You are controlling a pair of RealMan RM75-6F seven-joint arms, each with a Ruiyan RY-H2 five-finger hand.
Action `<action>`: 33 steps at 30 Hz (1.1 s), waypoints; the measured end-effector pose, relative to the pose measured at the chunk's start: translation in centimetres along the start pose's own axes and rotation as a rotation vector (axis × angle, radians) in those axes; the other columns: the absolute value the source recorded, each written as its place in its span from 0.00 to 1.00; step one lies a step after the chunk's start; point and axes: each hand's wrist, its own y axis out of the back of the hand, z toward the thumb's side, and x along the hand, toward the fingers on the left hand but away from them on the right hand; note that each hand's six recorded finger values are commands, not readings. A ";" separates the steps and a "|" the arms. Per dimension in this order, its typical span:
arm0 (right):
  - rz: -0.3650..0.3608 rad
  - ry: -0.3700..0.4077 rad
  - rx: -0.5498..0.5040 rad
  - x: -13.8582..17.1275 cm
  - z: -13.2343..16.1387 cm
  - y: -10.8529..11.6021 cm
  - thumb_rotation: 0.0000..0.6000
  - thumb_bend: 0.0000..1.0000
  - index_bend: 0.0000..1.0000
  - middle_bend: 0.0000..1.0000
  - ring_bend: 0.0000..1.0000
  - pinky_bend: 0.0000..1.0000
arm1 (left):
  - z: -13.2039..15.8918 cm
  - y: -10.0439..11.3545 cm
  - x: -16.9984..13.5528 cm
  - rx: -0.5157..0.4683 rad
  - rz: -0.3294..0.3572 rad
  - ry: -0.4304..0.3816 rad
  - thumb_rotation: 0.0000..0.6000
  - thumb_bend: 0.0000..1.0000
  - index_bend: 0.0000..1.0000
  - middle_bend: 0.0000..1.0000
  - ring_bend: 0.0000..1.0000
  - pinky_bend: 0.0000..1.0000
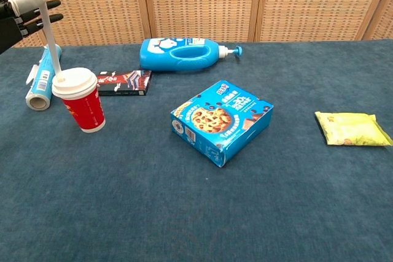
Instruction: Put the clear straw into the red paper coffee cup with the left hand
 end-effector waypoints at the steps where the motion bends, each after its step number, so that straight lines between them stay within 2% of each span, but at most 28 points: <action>1: 0.000 0.000 0.000 0.0 0.0 0.0 1.00 0.00 0.00 0.00 0.00 0.00 | -0.2 0.0 0.0 0.000 0.001 0.004 1.00 0.52 0.63 0.00 0.00 0.00; 12: 0.014 -0.001 0.000 -0.1 0.0 -0.3 1.00 0.00 0.00 0.00 0.00 0.00 | -1.9 0.2 -0.6 0.070 0.012 0.034 1.00 0.56 0.63 0.00 0.00 0.00; 13: 0.014 0.000 0.000 -0.1 0.0 -0.3 1.00 0.00 0.00 0.00 0.00 0.00 | -2.1 0.2 -0.7 0.076 0.014 0.038 1.00 0.56 0.60 0.00 0.00 0.00; 14: 0.015 0.001 -0.001 -0.2 0.0 -0.4 1.00 0.00 0.00 0.00 0.00 0.00 | -2.3 0.3 -0.8 0.079 0.015 0.042 1.00 0.56 0.55 0.00 0.00 0.00; 15: 0.016 0.000 -0.001 -0.2 0.0 -0.4 1.00 0.00 0.00 0.00 0.00 0.00 | -2.4 0.3 -0.9 0.083 0.016 0.046 1.00 0.52 0.44 0.00 0.00 0.00; 16: 0.017 0.000 -0.001 -0.2 0.0 -0.4 1.00 0.00 0.00 0.00 0.00 0.00 | -2.6 0.4 -1.0 0.090 0.014 0.051 1.00 0.47 0.31 0.00 0.00 0.00; 18: 0.018 -0.001 -0.001 -0.2 0.0 -0.4 1.00 0.00 0.00 0.00 0.00 0.00 | -2.8 0.3 -1.1 0.106 -0.003 0.065 1.00 0.36 0.13 0.00 0.00 0.00; 19: 0.018 -0.001 -0.001 -0.2 0.0 -0.4 1.00 0.00 0.00 0.00 0.00 0.00 | -2.9 0.3 -1.2 0.115 -0.014 0.072 1.00 0.33 0.06 0.00 0.00 0.00; 21: 0.019 0.000 -0.001 -0.2 0.0 -0.5 1.00 0.00 0.00 0.00 0.00 0.00 | -2.9 0.3 -1.4 0.141 -0.038 0.086 1.00 0.31 0.00 0.00 0.00 0.00; 26: 0.020 0.005 -0.001 -0.2 0.1 -0.5 1.00 0.00 0.00 0.00 0.00 0.00 | -2.5 0.6 -1.7 0.168 -0.055 0.084 1.00 0.30 0.00 0.00 0.00 0.00; 33: 0.017 0.019 -0.006 0.0 0.4 -0.3 1.00 0.00 0.00 0.00 0.00 0.00 | -0.6 0.8 -2.6 0.178 -0.063 0.030 1.00 0.29 0.00 0.00 0.00 0.00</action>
